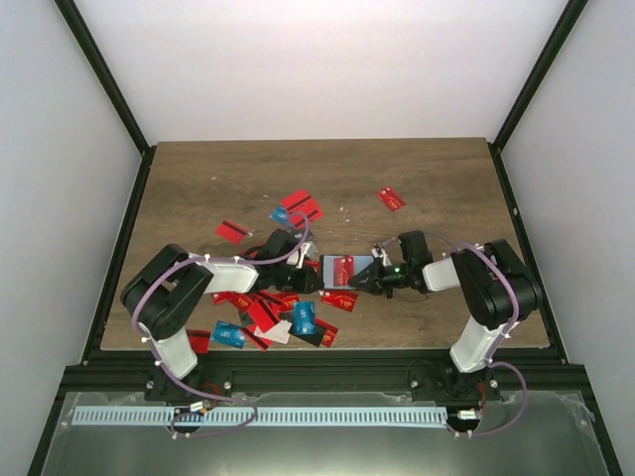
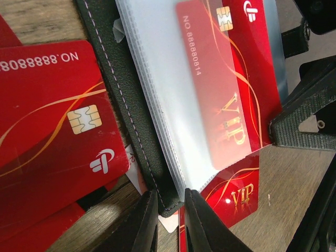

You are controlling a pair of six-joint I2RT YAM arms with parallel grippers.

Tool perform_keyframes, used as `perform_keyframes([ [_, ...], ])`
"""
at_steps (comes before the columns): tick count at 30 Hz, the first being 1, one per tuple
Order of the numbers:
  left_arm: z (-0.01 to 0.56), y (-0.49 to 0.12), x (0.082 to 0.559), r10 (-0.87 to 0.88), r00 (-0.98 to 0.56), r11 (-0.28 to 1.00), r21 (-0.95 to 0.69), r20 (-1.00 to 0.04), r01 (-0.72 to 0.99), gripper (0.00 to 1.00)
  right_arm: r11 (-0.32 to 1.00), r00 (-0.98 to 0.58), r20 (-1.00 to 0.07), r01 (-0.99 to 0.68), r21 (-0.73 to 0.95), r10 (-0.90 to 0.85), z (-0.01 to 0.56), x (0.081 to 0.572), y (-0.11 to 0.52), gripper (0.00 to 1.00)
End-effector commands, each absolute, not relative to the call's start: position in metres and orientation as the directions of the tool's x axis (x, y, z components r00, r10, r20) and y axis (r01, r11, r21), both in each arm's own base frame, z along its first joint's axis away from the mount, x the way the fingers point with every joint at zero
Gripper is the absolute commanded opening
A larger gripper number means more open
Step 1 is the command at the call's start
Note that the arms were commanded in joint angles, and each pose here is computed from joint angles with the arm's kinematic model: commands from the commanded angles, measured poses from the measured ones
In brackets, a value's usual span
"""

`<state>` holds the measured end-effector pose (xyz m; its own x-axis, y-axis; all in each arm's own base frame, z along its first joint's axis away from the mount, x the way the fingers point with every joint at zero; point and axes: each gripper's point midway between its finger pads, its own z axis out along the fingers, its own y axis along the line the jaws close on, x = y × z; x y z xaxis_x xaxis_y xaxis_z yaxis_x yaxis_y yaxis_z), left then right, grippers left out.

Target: Put the credit cards into the card holder

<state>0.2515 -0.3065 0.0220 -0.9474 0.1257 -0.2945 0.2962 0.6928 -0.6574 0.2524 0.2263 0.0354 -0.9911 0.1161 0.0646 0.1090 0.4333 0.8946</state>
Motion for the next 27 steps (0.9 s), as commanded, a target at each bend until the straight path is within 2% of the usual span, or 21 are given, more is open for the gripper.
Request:
perform_keyframes([
  [1, 0.021, -0.311, 0.252, 0.148, -0.942, 0.684, -0.657, -0.301, 0.317, 0.17, 0.423, -0.994, 0.054, 0.089, 0.902, 0.093, 0.04, 0.257, 0.236, 0.01],
  [27, 0.02, -0.311, 0.251, 0.158, -0.94, 0.682, -0.655, -0.302, 0.325, 0.17, 0.422, -0.996, 0.067, 0.086, 0.902, 0.059, 0.038, 0.256, 0.257, 0.01],
])
